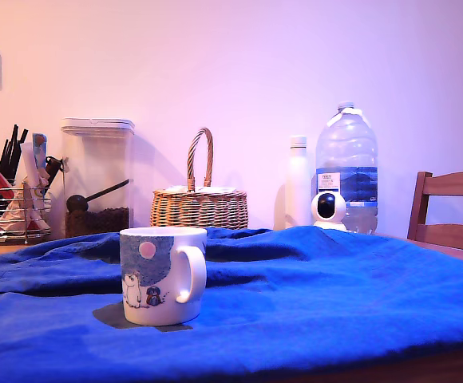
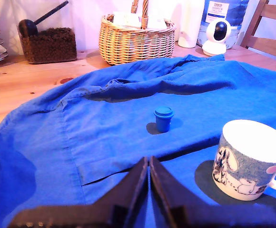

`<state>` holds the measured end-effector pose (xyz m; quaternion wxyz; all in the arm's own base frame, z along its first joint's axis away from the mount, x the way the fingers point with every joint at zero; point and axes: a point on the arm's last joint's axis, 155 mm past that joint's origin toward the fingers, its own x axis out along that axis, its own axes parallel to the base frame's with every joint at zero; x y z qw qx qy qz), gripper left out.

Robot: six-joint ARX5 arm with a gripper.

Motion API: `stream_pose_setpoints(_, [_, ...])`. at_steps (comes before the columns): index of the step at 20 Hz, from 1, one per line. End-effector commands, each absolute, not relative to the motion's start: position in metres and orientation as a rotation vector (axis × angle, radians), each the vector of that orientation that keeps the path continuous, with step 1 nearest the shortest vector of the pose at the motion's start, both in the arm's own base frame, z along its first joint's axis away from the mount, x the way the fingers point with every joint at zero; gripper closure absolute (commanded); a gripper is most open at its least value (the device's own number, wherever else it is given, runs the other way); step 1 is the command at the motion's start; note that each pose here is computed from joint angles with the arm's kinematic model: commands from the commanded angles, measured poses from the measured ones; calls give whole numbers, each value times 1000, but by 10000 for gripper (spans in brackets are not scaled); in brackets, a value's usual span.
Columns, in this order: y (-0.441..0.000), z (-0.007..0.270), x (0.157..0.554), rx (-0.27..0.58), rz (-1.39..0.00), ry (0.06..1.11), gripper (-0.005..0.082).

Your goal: Pick up the coffee capsules on the table and drop them inside the coffee cup

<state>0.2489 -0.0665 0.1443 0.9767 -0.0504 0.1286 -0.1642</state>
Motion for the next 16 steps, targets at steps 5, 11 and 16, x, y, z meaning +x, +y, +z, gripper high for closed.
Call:
stream_pose_setpoints(5, [-58, 128, 241, -166, -274, 311, 790])
stream_pose_setpoints(11, [-60, 128, 241, -199, -280, 315, 790])
stream_pose_setpoints(16, [-60, 131, 242, -258, -272, 313, 505])
